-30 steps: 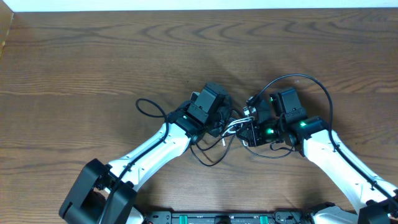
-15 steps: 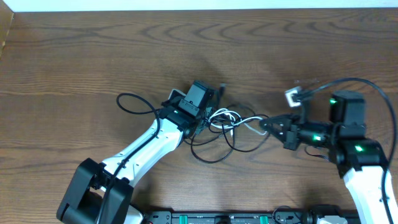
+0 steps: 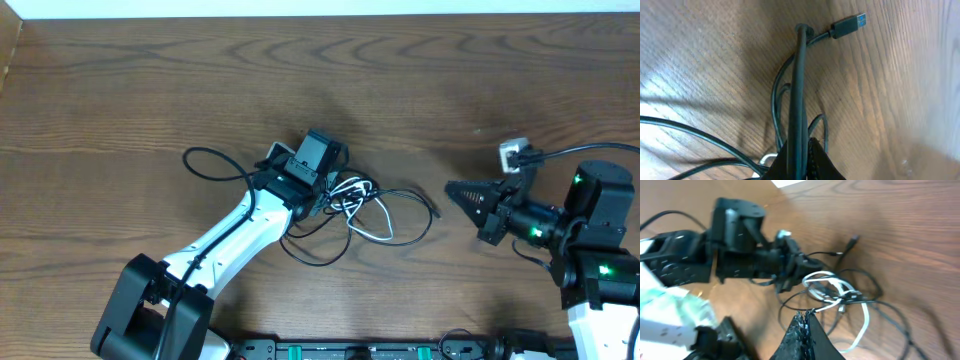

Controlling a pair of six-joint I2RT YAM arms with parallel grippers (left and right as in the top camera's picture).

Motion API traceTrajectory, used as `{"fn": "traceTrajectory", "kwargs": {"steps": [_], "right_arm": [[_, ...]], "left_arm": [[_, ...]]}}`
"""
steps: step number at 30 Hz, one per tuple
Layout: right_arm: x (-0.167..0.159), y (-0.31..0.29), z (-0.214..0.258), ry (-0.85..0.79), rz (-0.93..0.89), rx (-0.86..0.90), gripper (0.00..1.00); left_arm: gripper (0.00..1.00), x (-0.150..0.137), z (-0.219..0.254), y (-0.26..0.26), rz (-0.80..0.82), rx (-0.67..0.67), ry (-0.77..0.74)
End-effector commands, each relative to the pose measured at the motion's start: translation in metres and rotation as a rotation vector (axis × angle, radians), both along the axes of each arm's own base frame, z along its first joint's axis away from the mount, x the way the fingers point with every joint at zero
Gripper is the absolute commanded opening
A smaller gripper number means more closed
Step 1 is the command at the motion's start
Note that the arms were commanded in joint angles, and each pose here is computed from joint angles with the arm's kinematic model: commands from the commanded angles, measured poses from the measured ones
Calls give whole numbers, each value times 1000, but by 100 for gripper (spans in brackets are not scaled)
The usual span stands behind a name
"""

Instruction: Untangle cables

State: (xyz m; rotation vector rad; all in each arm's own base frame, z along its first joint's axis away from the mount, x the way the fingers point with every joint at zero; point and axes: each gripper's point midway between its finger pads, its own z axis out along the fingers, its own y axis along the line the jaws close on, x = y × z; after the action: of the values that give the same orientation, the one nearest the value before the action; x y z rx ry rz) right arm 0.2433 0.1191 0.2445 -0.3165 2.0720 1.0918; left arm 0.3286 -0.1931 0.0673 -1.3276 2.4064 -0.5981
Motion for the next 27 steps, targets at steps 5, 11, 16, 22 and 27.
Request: {"fn": "traceTrajectory", "kwargs": {"steps": [5, 11, 16, 22, 27], "right_arm": [[24, -53, -3, -2, -243, -63, 1], [35, -90, -6, 11, -405, -86, 1], [42, -118, -18, 95, -592, -124, 1], [44, -147, -29, 161, -780, -168, 1], [44, -172, -36, 254, -984, -108, 6]], "left_arm": [[8, 2, 6, 14, -381, 279, -104], [7, -5, -1, 43, -363, 432, -52], [8, -5, -1, 43, -352, 428, -53], [8, -5, -1, 43, -352, 428, -52], [8, -5, -1, 43, -352, 428, -52]]}}
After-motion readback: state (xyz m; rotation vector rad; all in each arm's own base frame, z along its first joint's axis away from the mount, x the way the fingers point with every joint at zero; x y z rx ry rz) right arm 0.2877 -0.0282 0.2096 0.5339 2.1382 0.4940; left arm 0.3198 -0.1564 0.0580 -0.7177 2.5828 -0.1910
